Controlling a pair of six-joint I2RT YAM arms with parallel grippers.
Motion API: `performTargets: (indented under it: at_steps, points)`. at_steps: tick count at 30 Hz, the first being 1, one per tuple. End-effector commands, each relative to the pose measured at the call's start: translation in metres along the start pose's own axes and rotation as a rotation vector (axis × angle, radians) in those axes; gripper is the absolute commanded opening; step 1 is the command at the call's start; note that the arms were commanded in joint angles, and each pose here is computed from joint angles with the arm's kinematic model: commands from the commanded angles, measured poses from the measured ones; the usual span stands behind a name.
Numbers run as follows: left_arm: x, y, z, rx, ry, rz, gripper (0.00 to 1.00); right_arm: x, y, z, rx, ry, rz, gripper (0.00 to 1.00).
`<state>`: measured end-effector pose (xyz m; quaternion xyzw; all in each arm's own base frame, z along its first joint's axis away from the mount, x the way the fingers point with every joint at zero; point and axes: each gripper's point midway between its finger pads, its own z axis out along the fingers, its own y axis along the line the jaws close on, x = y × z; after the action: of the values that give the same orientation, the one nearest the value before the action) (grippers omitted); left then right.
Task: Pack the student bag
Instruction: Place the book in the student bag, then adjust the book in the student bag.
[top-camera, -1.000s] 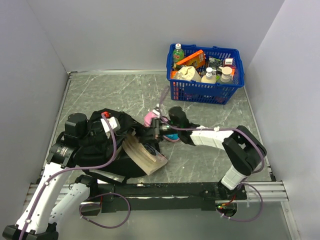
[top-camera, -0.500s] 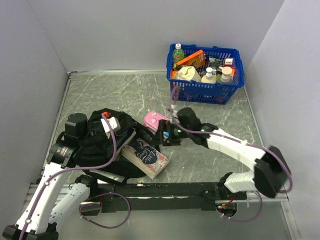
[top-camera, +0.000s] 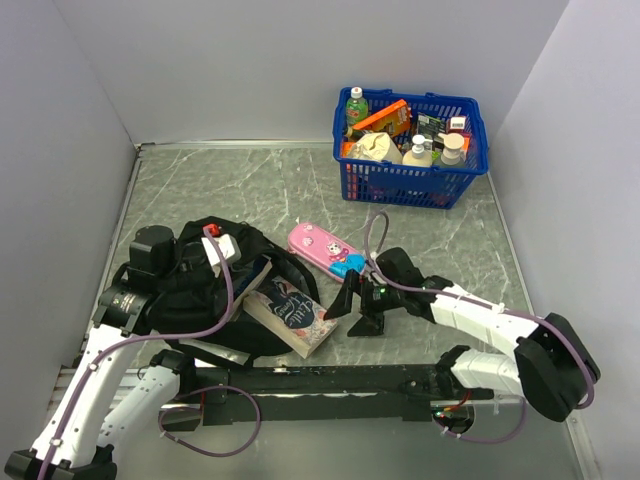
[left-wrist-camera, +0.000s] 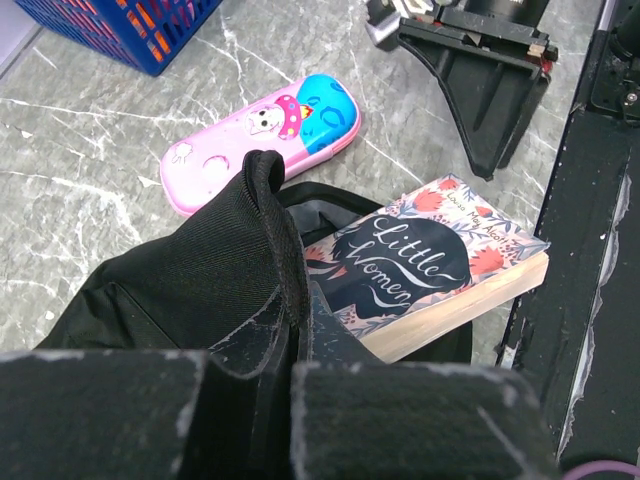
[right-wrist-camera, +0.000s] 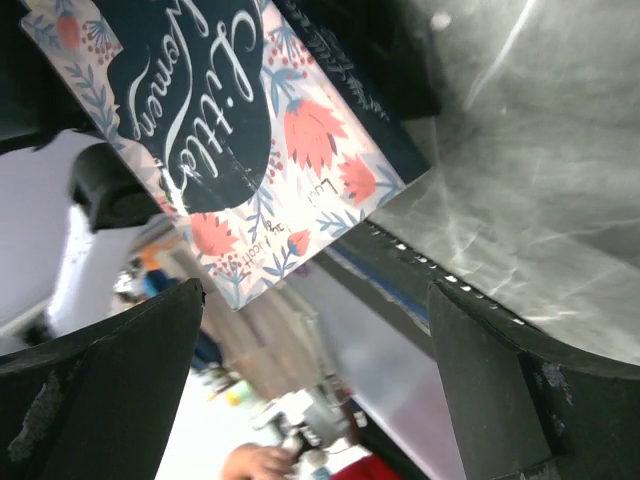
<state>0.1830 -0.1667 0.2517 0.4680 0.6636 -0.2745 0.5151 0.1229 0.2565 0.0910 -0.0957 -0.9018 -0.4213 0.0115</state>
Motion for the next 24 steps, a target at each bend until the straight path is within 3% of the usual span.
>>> performTargets:
  at_steps: [1,6,12,16,20,24]
  points:
    - [-0.038,-0.003,-0.007,0.022,-0.099,0.090,0.01,0.004,0.016,0.006,-0.114,0.020,0.133,1.00]
    - [-0.038,-0.003,-0.008,0.019,-0.095,0.089,0.01,0.008,0.022,0.026,-0.103,0.020,0.242,1.00]
    - [-0.042,-0.002,-0.009,0.016,-0.106,0.091,0.01,-0.013,0.027,0.041,-0.115,-0.107,0.320,0.98]
    - [-0.042,-0.002,-0.008,0.019,-0.106,0.090,0.01,-0.011,0.025,0.059,-0.114,-0.121,0.394,0.94]
    - [-0.044,-0.002,-0.009,0.018,-0.108,0.092,0.01,-0.012,0.031,0.072,-0.113,-0.126,0.375,0.90]
    - [-0.041,-0.002,-0.011,0.013,-0.096,0.095,0.01,-0.018,0.030,0.067,-0.144,-0.182,0.383,0.76]
